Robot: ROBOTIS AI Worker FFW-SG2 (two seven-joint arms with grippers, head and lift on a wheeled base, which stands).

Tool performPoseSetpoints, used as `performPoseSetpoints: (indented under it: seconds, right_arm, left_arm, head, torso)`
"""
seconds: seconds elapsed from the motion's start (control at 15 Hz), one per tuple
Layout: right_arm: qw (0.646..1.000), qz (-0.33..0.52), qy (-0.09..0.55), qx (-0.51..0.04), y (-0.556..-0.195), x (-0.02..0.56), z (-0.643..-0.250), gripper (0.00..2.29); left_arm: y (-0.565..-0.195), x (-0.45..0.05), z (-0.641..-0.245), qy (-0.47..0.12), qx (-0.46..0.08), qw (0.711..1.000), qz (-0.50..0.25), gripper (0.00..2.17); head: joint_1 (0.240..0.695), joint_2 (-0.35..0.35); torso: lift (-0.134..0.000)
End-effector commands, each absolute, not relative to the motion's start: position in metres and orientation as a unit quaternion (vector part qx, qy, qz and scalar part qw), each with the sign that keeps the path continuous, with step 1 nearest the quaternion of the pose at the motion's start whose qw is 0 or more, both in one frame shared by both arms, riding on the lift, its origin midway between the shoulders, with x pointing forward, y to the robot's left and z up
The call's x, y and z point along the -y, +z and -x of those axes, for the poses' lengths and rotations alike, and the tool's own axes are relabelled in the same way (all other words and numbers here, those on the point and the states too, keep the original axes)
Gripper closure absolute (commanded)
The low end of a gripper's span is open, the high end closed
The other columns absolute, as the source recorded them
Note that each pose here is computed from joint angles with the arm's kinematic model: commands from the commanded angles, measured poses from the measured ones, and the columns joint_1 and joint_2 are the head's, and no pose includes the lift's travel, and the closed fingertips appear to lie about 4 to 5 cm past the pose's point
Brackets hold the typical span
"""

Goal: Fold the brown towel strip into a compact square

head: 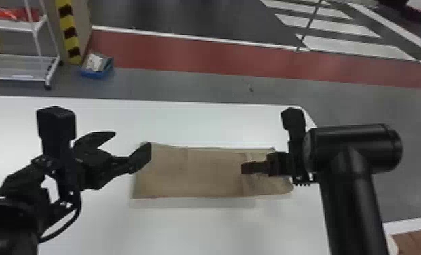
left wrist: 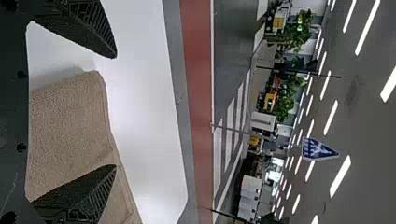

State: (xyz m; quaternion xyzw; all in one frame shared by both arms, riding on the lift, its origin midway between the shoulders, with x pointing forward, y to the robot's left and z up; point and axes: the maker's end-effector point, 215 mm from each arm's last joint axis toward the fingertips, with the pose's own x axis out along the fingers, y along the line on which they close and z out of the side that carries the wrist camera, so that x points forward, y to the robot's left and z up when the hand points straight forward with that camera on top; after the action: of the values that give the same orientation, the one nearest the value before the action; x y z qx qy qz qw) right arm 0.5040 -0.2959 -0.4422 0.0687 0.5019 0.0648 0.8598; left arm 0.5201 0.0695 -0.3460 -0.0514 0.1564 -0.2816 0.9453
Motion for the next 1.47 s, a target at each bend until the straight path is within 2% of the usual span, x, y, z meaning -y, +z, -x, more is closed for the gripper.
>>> performPoseSetpoints:
  seconds: [0.0, 0.33, 0.47, 0.6, 0.67, 0.8, 1.27, 1.4]
  right_arm:
    - [0.855, -0.069, 0.065, -0.510, -0.447, 0.293, -0.502, 0.47]
    - [0.853, -0.066, 0.064, -0.513, -0.450, 0.292, -0.501, 0.57]
    - [0.854, -0.065, 0.064, -0.512, -0.448, 0.292, -0.502, 0.68]
    - [0.854, -0.067, 0.064, -0.512, -0.448, 0.291, -0.502, 0.68]
    - [0.854, -0.068, 0.065, -0.511, -0.448, 0.289, -0.503, 0.67]
    - [0.854, -0.069, 0.068, -0.511, -0.448, 0.287, -0.503, 0.32]
    - [0.861, -0.067, 0.075, -0.499, -0.434, 0.276, -0.517, 0.31]
    - [0.857, -0.064, 0.077, -0.506, -0.439, 0.273, -0.516, 0.32]
  left_arm:
    - [-0.349, -0.071, -0.520, -0.280, -0.159, 0.945, 0.052, 0.04]
    - [-0.352, -0.068, -0.519, -0.282, -0.158, 0.945, 0.052, 0.04]
    - [-0.354, -0.068, -0.519, -0.283, -0.160, 0.944, 0.052, 0.04]
    - [-0.354, -0.067, -0.519, -0.283, -0.160, 0.944, 0.053, 0.04]
    - [-0.355, -0.068, -0.518, -0.283, -0.161, 0.944, 0.053, 0.04]
    - [-0.355, -0.070, -0.518, -0.281, -0.161, 0.945, 0.053, 0.04]
    - [-0.358, -0.074, -0.518, -0.278, -0.161, 0.946, 0.055, 0.04]
    - [-0.360, -0.077, -0.517, -0.276, -0.163, 0.946, 0.056, 0.04]
  head:
    - [0.695, -0.243]
    - [0.695, -0.235]
    - [0.695, -0.236]
    - [0.695, -0.238]
    - [0.695, -0.238]
    - [0.695, -0.237]
    - [0.695, -0.221]
    - [0.695, -0.218]
  torso:
    - [-0.124]
    - [-0.124]
    - [-0.124]
    - [-0.124]
    - [-0.124]
    - [-0.124]
    - [-0.124]
    - [-0.124]
